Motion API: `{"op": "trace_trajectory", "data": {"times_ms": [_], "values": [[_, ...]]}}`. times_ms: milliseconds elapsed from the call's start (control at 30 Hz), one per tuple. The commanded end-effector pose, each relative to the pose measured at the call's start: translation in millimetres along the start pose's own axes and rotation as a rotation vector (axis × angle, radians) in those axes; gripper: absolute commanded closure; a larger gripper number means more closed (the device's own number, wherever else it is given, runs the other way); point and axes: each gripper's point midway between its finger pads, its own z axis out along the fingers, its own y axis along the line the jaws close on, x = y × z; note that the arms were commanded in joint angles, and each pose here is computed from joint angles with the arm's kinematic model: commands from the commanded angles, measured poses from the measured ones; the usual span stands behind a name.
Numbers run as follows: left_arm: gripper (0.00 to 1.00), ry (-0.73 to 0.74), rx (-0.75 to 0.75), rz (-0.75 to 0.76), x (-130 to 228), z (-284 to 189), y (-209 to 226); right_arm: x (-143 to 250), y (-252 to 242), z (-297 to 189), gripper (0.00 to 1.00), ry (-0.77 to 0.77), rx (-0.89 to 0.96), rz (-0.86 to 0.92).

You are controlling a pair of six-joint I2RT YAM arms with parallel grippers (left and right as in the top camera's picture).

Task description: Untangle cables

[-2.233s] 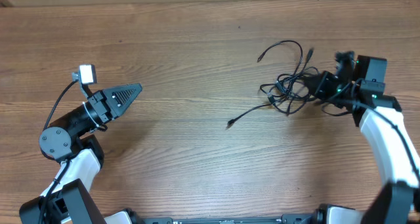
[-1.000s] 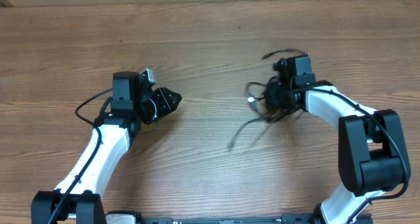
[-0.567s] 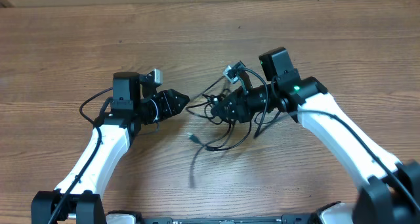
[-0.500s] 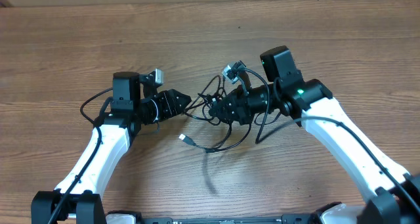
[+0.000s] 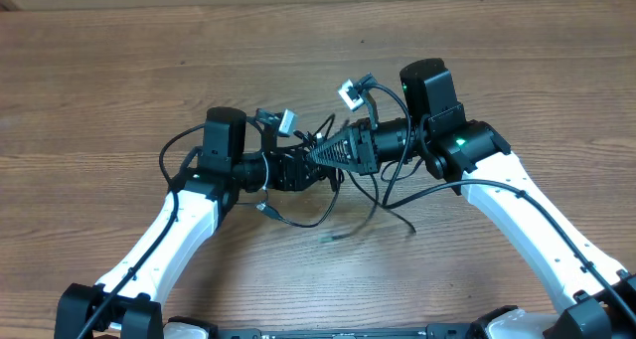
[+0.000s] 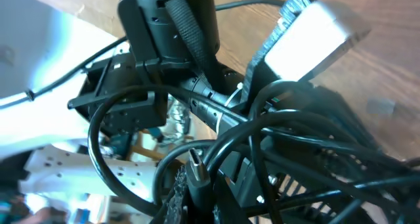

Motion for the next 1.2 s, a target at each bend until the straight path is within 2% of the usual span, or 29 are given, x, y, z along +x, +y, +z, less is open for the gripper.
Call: {"op": "trace_trajectory", "data": {"times_ms": [0, 200, 300, 367, 400, 433, 467, 500, 533, 600, 633, 667, 700, 767, 867, 1033, 1100, 1167], "values": [[0.42, -0.016, 0.034, 0.075, -8.6, -0.1, -14.5, -3.4, 16.8, -2.4, 0.96, 0.010, -0.065, 0.066], [0.35, -0.082, -0.124, -0.053, -17.3, 6.1, 8.1, 1.6, 45.2, -6.8, 0.96, 0.066, -0.222, 0.079], [0.33, -0.082, -0.113, -0.013, -16.6, 14.6, -1.4, -1.5, 53.0, -8.5, 0.96, 0.071, -0.259, 0.070], [0.46, -0.090, -0.135, 0.007, -16.3, 19.9, -3.0, -5.0, 55.0, -8.9, 0.96, 0.063, -0.263, 0.058], [0.71, -0.100, -0.174, 0.006, -16.6, 20.7, 2.3, -7.3, 56.2, -9.0, 0.96, 0.056, -0.265, 0.035], [0.91, -0.114, -0.253, -0.011, -16.0, 18.6, 16.0, -10.7, 57.4, -9.3, 0.96, 0.044, -0.266, 0.004], [0.96, -0.127, -0.355, -0.039, -13.8, 13.0, 34.8, -16.4, 54.5, -10.1, 0.96, 0.018, -0.247, -0.023], [0.96, -0.136, -0.480, -0.071, -9.3, 3.1, 57.1, -26.0, 44.6, -10.4, 0.96, -0.031, -0.189, -0.034], [0.96, -0.136, -0.527, -0.085, -6.6, -1.4, 65.4, -30.5, 38.7, -10.7, 0.96, -0.055, -0.156, -0.032], [0.96, -0.135, -0.799, -0.163, 8.8, -39.5, 111.6, -62.5, -30.7, -24.9, 0.96, -0.264, 0.211, 0.047], [0.96, -0.128, -0.877, -0.201, 15.8, -56.2, 124.7, -70.0, -75.0, -45.8, 0.96, -0.370, 0.456, 0.128], [0.96, -0.126, -0.902, -0.216, 18.1, -62.7, 128.8, -70.2, -84.7, -51.7, 0.96, -0.393, 0.513, 0.152], [0.96, -0.122, -0.932, -0.246, 22.2, -73.5, 134.7, -65.5, -124.1, -83.9, 0.96, -0.502, 0.767, 0.278], [0.96, -0.126, -0.960, -0.296, 26.2, -89.3, 141.4, -51.7, -153.6, -122.7, 0.96, -0.606, 1.019, 0.393], [0.96, -0.147, -0.976, -0.343, 26.9, -106.1, 146.1, -29.2, -172.1, -168.6, 0.96, -0.679, 1.299, 0.457], [0.96, -0.207, -0.954, -0.376, 18.8, -122.3, 144.2, -1.8, -180.7, -218.2, 0.96, -0.684, 1.558, 0.491], [0.96, -0.228, -0.885, -0.380, 13.3, -121.8, 133.9, 5.0, -184.7, -225.2, 0.96, -0.665, 1.561, 0.526], [0.96, -0.225, -0.753, -0.305, 2.5, -111.0, 111.8, 7.5, -188.7, -211.4, 0.80, -0.573, 1.458, 0.532]]}}
